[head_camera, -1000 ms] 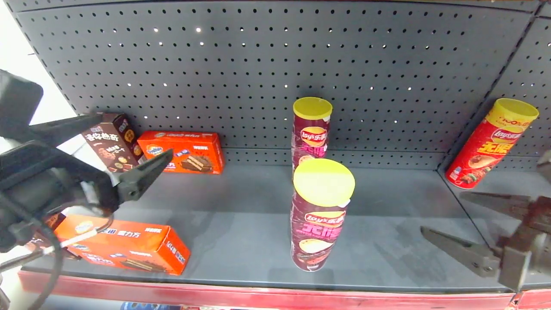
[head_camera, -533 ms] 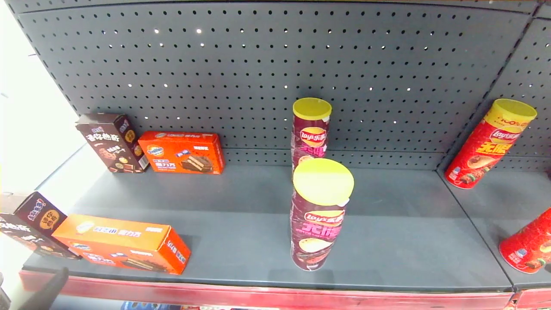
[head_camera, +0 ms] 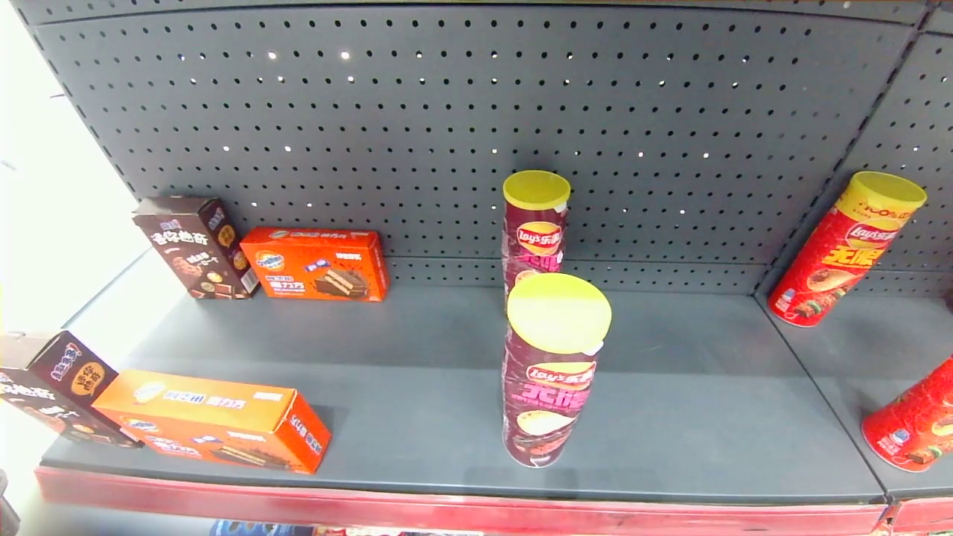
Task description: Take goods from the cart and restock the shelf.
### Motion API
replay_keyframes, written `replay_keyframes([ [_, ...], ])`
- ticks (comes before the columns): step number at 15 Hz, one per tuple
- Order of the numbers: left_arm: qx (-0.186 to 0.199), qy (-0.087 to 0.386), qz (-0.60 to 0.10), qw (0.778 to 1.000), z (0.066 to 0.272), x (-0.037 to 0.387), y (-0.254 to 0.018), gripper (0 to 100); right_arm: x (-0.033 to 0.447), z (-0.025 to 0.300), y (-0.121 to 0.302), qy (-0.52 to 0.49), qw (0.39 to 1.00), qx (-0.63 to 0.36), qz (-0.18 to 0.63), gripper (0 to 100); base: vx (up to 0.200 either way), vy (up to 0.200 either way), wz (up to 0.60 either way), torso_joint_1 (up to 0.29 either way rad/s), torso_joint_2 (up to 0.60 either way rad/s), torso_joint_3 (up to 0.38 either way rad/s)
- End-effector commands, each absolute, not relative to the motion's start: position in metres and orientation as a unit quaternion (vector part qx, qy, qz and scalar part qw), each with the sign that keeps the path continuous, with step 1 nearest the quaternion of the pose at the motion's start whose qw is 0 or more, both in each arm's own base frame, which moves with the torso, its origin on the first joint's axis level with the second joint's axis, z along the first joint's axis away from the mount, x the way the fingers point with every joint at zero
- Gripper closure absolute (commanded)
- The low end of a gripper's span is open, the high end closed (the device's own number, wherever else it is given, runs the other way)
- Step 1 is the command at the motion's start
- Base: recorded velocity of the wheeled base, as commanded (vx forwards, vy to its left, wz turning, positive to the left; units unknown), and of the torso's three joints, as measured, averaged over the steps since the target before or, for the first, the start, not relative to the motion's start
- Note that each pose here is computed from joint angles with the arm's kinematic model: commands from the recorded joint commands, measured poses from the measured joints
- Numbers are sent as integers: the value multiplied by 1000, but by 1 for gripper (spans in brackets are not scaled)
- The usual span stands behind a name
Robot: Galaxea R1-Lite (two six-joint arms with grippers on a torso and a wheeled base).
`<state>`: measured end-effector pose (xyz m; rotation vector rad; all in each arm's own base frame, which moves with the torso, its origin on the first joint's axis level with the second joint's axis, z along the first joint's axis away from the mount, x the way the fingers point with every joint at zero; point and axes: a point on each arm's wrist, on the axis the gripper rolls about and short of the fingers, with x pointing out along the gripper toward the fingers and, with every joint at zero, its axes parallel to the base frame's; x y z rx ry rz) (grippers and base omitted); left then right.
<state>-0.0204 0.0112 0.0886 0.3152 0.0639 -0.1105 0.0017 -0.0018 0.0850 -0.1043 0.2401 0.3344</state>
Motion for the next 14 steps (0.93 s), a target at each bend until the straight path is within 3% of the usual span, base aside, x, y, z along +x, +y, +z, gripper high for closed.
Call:
replay_keyframes([
  [1,154,85,21,984,89,-15,7,0,5,86,-1,151,986,-39,61,0,0,0,0,0,0,0],
  [3,136,81,94,983,88,-18,4,0,-2,86,-2,111,994,-23,-2,0,0,0,0,0,0,0],
  [4,129,70,102,984,88,-20,4,0,-6,86,-2,91,996,-20,-16,0,0,0,0,0,0,0],
  [5,106,21,100,989,85,-28,4,0,-21,84,-1,6,1000,-12,-12,0,0,0,0,0,0,0],
  [8,71,-2,97,993,82,-25,4,0,-23,83,-2,-39,998,-4,-45,0,0,0,0,0,0,0],
  [9,67,-24,72,995,81,-23,3,0,-23,81,-3,-25,998,3,-54,0,0,0,0,0,0,0],
  [14,64,-2,-30,998,75,-23,-1,0,-23,75,0,1,1000,-3,-2,0,0,0,0,0,0,0],
])
